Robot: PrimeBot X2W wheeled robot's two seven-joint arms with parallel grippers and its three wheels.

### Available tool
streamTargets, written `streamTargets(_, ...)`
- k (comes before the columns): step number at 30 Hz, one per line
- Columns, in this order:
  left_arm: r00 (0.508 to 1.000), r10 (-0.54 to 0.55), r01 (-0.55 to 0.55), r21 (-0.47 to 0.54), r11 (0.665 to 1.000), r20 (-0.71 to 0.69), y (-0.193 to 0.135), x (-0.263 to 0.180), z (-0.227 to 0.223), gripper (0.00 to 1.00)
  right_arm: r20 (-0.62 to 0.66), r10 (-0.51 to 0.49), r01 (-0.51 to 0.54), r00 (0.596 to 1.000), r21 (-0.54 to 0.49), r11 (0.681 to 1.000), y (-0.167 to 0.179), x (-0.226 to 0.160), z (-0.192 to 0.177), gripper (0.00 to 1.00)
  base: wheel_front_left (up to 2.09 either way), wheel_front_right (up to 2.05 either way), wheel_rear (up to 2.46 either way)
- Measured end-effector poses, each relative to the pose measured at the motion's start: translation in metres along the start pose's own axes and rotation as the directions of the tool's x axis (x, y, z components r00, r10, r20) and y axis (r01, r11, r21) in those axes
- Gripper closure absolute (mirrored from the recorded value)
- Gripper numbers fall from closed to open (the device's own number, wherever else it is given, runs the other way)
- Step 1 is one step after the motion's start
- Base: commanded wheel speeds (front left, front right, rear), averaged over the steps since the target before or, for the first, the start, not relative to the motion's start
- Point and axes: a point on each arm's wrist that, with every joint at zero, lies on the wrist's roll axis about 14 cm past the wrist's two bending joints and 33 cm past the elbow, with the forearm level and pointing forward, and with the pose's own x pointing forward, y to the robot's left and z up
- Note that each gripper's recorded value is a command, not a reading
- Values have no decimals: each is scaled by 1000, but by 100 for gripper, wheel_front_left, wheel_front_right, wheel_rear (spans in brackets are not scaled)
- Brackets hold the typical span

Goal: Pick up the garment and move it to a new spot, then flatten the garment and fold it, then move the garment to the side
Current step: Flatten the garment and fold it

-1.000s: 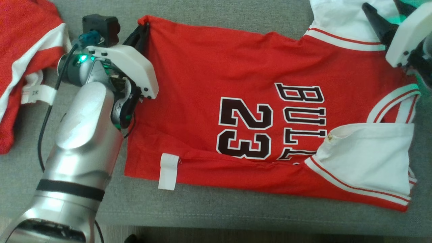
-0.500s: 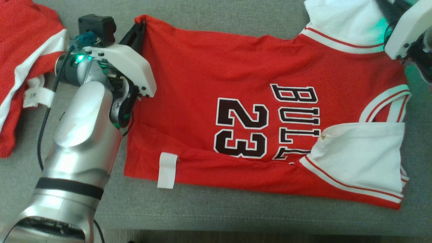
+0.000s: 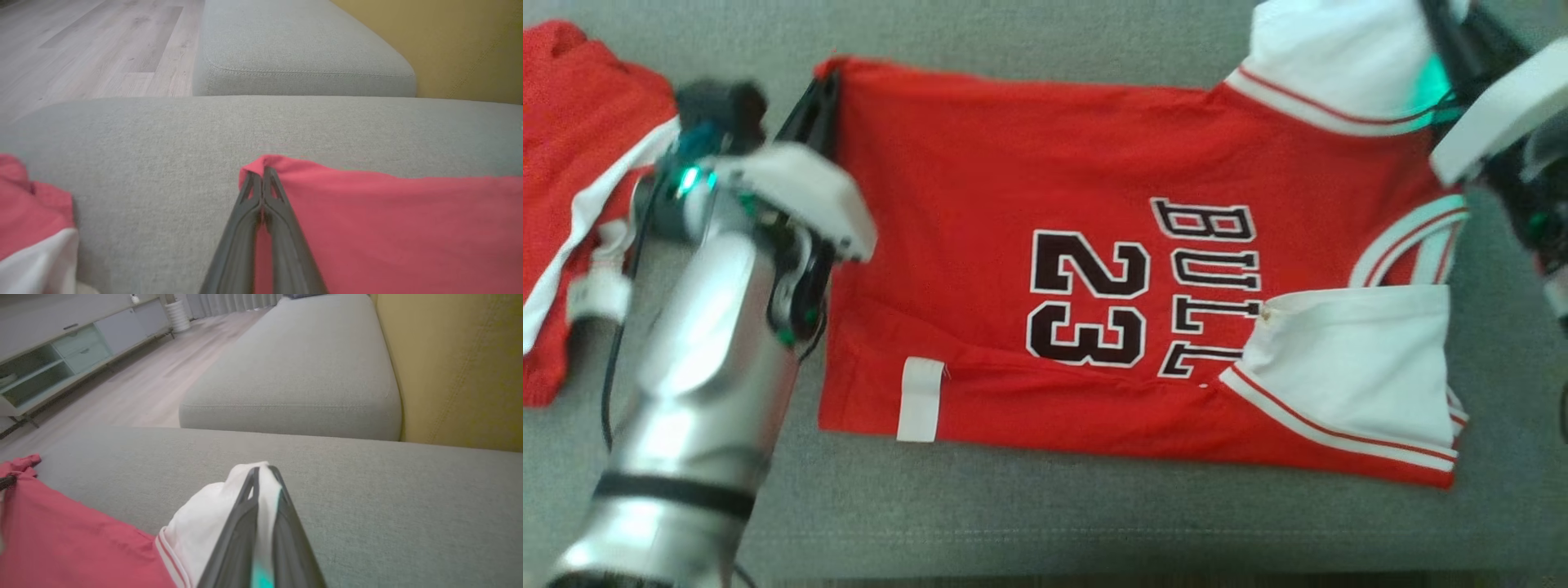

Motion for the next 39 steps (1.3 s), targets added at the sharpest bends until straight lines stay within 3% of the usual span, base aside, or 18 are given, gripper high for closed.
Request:
streamTargets(4, 999, 35, -35, -19, 999, -8, 8, -23, -16, 100, 31, 57, -57, 998, -3, 998, 20, -21, -8, 100, 0, 0, 0)
streamTargets(11, 997, 65, -69, -85, 994, -43, 7, -64, -43, 100, -47, 79, -75, 996, 79, 994, 38, -73, -70, 100, 0, 0, 0)
streamTargets(17, 995, 88, -94, -114, 989, -57, 6, -88, -51, 100, -11, 12, -10, 1000, 170, 985, 31, -109, -91, 100, 0, 0, 0)
streamTargets(27, 986, 122, -139, -160, 977, -115, 9, -112, -65, 100, -45, -38, 47, 998, 236, 971, 35, -140, -115, 100, 0, 0, 0)
streamTargets(28, 982, 123, -146, -166, 975, -141, 9, -116, -71, 100, -48, -39, 49, 998, 241, 969, 37, -142, -118, 82, 0, 0, 0)
streamTargets(29, 979, 121, -150, -173, 973, -164, 8, -120, -77, 70, -52, -40, 52, 998, 247, 968, 39, -144, -120, 25, 0, 0, 0)
streamTargets(30, 975, 121, -154, -180, 971, -184, 6, -123, -82, 16, -58, -45, 58, 997, 255, 965, 40, -145, -123, 0, 0, 0, 0)
streamTargets(31, 973, 120, -157, -182, 971, -197, 5, -126, -86, 0, -59, -52, 66, 997, 260, 963, 41, -147, -125, 0, 0, 0, 0)
streamTargets(35, 972, 138, -172, -176, 969, -192, 5, -133, -89, 0, -30, -98, 102, 995, 229, 968, 37, -154, -123, 0, 0, 0, 0)
streamTargets(39, 984, 161, -168, -101, 981, -75, 1, -139, -70, 0, 109, -155, 135, 982, 172, 976, 33, -160, -94, 0, 0, 0, 0)
